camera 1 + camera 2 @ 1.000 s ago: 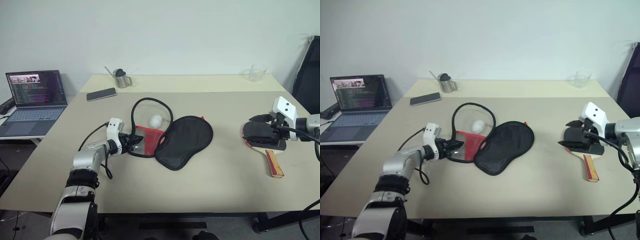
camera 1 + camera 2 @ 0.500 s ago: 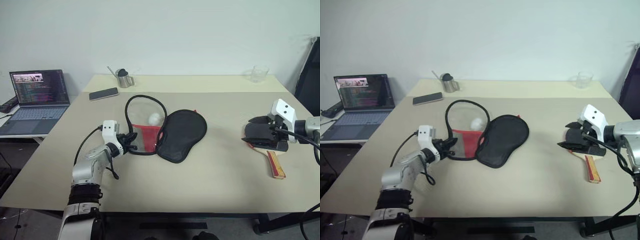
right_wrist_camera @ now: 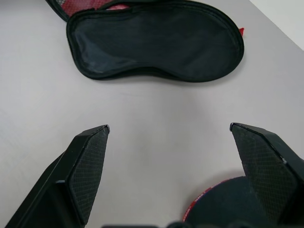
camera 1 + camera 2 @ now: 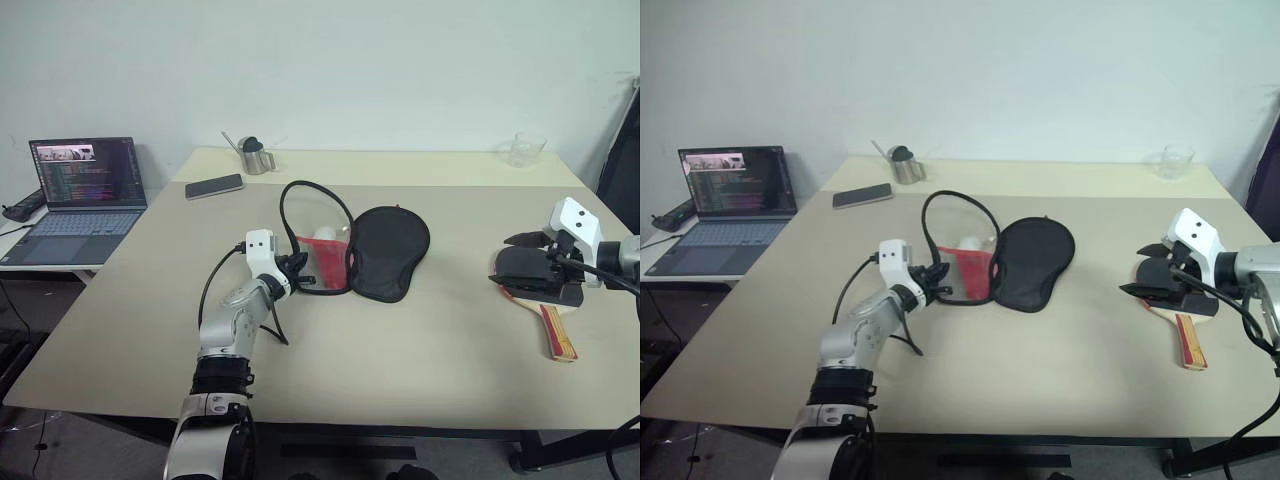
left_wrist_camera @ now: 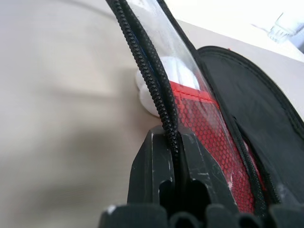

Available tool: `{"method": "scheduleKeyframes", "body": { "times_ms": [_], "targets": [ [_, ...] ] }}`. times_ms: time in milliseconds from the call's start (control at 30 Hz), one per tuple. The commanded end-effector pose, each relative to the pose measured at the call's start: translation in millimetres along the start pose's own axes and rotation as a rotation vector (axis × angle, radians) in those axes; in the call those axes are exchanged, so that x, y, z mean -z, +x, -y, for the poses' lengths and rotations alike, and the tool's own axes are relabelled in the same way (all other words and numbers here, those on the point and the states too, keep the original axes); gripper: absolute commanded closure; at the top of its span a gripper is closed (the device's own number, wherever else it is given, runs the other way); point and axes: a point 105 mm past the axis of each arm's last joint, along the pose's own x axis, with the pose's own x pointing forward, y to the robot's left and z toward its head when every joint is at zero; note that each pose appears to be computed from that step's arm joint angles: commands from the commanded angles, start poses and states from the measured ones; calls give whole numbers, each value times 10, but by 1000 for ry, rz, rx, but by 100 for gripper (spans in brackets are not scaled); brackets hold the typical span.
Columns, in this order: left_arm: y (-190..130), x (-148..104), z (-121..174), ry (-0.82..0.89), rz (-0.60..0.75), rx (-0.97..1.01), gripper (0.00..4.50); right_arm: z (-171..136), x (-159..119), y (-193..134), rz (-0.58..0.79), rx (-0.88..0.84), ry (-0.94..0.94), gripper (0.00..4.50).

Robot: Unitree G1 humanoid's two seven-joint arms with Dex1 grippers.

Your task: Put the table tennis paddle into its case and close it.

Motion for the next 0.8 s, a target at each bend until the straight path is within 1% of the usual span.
{"method": "scheduleKeyframes", "body": {
  "times_ms": [33, 267, 567, 733, 800],
  "targets": [
    [41, -240, 89, 19, 88, -12, 446, 64, -131, -128, 28, 44, -34, 0],
    [128, -284, 114, -1, 125, -100, 446, 47, -132, -92, 33, 35, -33, 0],
    [192, -165, 264, -35, 102, -101, 446, 38, -133, -85, 33, 30, -38, 0],
    [248, -75, 518, -40, 70, -28, 446, 47, -143, -84, 32, 32, -40, 0],
    [254, -70, 571, -35, 68, -9, 446, 40, -149, -78, 32, 29, -41, 0]
  ]
}}
